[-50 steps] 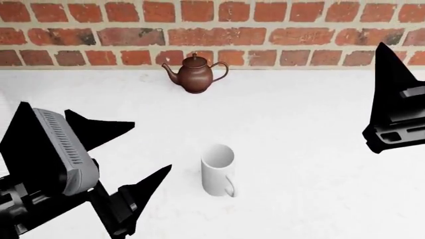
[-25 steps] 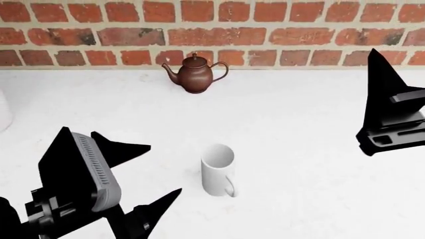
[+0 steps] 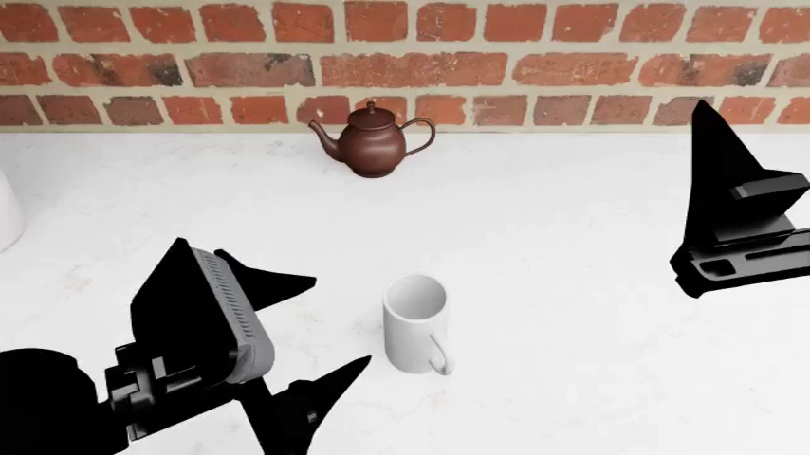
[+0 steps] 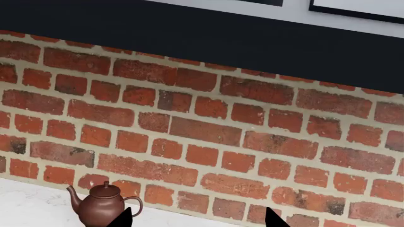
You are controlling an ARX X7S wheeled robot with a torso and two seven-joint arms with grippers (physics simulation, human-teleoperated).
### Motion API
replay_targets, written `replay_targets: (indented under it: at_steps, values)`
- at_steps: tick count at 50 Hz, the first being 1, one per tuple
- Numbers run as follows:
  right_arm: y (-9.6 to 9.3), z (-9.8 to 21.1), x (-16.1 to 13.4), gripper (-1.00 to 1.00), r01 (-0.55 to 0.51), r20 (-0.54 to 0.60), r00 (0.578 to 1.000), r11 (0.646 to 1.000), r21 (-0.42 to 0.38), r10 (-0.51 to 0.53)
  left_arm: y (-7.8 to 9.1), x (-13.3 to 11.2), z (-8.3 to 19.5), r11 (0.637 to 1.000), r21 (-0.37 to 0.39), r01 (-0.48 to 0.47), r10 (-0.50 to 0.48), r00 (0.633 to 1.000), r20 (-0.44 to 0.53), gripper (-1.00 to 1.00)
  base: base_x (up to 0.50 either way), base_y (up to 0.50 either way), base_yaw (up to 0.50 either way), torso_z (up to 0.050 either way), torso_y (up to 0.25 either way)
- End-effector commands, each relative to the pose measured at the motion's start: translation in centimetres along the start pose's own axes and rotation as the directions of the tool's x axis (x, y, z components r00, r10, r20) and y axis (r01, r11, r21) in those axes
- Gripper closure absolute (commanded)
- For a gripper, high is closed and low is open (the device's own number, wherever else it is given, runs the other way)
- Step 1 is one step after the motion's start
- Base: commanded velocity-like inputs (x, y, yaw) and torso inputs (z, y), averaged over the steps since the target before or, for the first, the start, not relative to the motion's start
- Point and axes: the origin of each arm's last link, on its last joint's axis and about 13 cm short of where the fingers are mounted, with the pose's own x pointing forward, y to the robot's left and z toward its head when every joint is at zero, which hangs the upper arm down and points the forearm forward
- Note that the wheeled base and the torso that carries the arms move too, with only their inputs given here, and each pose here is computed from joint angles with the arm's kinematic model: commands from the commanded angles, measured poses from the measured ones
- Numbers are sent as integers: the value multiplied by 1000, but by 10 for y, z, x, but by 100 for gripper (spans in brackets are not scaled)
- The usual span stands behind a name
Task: A wet mug is on the counter and needs to be dried. Pick it up and place it upside down in the open cabinet.
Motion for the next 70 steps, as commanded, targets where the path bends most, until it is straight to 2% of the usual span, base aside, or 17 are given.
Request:
replay_targets:
  at_steps: [1, 11, 24, 55, 56, 70]
  values:
    - [-1, -2, 0, -100, 2, 1, 1000, 1000, 4, -2, 6, 14, -1, 1000, -4, 19, -19, 1000, 1, -100, 0, 0, 0, 0, 0]
    - [0, -6, 1, -100, -1, -1, 1000, 1000, 15, 1, 16, 30, -4, 1000, -15, 23, -23, 1000, -9, -100, 0, 0, 0, 0, 0]
    - [-1, -6, -1, -100, 3, -2, 1000, 1000, 21, -3, 12, 53, -17, 996, -22, 81, -82, 995, -52, -100, 0, 0, 0, 0, 0]
    - [0, -13, 3, -100, -5, -11, 1000, 1000, 21, 6, 17, 79, -17, 990, -30, 136, -137, 989, -52, -100, 0, 0, 0, 0, 0]
    - [0, -13, 3, -100, -6, -12, 1000, 1000, 20, 7, 17, 79, -18, 990, -31, 138, -139, 989, -52, 100, 0, 0, 0, 0, 0]
    - [0, -13, 2, -100, -5, -15, 1000, 1000, 20, 5, 13, 80, -16, 988, -16, 152, -152, 988, -39, 100, 0, 0, 0, 0, 0]
